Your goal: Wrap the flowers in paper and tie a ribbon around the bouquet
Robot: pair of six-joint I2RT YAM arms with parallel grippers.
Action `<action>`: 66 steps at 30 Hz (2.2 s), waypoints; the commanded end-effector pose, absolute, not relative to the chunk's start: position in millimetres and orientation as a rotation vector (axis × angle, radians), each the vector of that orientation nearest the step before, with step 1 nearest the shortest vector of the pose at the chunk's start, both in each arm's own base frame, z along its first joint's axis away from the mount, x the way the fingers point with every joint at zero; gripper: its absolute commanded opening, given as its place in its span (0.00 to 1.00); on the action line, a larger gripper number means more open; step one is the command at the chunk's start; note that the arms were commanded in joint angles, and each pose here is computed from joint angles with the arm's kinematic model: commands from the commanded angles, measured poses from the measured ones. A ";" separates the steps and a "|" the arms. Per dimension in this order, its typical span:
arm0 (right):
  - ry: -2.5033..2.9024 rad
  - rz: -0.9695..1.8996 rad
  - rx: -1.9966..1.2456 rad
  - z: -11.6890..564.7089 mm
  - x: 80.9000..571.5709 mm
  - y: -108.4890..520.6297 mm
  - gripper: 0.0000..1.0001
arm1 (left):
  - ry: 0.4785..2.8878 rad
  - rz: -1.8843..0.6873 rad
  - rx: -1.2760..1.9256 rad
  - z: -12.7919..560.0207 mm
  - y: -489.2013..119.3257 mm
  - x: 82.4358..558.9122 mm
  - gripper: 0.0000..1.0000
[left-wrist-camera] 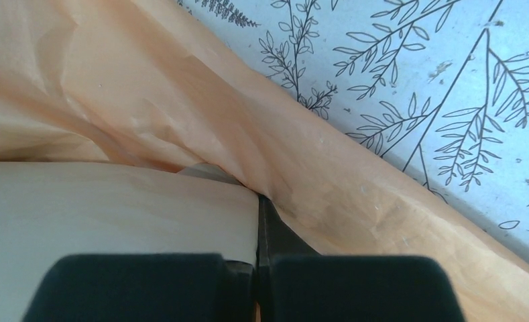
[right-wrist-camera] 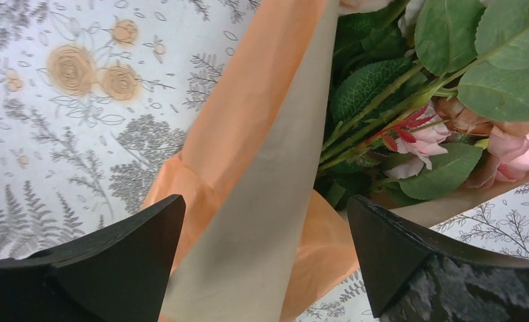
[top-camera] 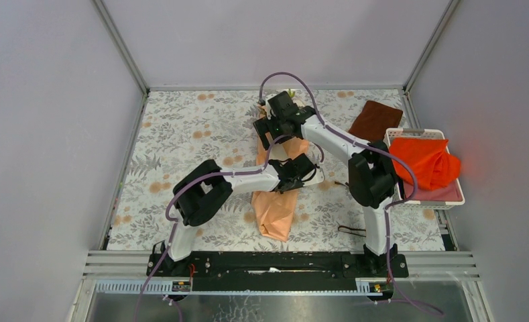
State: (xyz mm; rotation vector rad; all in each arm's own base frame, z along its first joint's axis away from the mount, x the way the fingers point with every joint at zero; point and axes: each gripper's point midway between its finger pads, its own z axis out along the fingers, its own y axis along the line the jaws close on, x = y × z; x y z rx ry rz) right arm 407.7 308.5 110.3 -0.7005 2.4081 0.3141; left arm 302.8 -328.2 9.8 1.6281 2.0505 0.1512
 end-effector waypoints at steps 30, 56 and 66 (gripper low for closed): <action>2.476 0.628 -0.390 71.3 443.1 221.3 0.00 | 1.977 -0.454 1.805 140.0 -348.5 220.3 0.77; 2.416 0.481 -0.138 66.6 458.7 179.1 0.43 | 2.048 -0.436 2.004 -1.1 -316.5 181.8 0.56; 2.451 -0.029 0.172 71.2 432.0 67.0 0.60 | 2.105 -0.424 2.032 -20.8 -306.1 173.6 0.57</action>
